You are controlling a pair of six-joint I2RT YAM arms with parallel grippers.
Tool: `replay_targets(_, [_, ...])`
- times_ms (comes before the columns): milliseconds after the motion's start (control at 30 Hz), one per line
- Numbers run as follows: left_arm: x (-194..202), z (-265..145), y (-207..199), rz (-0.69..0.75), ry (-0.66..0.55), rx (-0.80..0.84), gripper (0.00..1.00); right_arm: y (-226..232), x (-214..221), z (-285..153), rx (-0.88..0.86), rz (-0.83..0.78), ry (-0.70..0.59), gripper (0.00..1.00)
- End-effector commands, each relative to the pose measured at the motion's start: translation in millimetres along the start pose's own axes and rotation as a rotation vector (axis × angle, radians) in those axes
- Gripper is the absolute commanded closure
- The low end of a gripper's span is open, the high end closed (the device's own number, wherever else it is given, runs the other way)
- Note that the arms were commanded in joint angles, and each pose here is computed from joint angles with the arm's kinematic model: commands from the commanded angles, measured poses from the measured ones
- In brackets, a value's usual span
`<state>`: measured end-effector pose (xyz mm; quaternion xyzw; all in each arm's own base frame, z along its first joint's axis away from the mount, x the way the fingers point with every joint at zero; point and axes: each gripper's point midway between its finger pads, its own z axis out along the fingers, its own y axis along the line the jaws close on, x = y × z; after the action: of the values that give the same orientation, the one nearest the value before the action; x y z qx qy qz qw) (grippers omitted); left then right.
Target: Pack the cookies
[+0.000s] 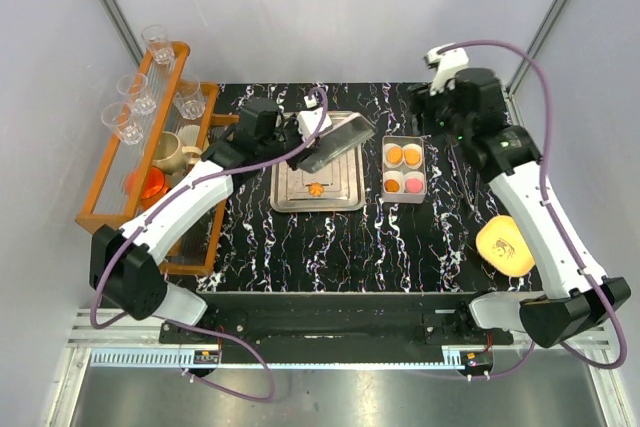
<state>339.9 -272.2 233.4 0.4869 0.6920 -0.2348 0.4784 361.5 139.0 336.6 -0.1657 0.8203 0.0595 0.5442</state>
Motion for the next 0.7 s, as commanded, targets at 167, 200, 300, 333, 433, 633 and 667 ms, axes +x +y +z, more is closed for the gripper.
replay_targets(167, [-85,-37,40,0.677,0.097,-0.426,1.0,2,-44,-25,-0.261,0.236,-0.051,0.33])
replay_targets(200, [-94,-41,43,0.707,0.101,-0.459,1.0,2,-43,-24,-0.284,0.246,-0.041,0.33])
replay_targets(300, [-105,-50,46,0.82,0.142,-0.529,1.0,1,-40,-23,-0.367,0.287,0.008,0.32])
replay_targets(333, [-107,-54,47,0.846,0.159,-0.56,1.0,1,-33,-18,-0.384,0.31,0.045,0.33])
replay_targets(433, [-119,-60,41,0.97,0.168,-0.642,1.0,1,-33,-15,-0.472,0.356,0.078,0.33])
replay_targets(633, [-131,-64,25,1.132,0.117,-0.783,1.0,19,-28,-13,-0.665,0.363,0.133,0.33])
replay_targets(667, [-122,-58,17,1.19,0.134,-0.77,1.0,20,-30,-14,-0.679,0.356,0.132,0.33])
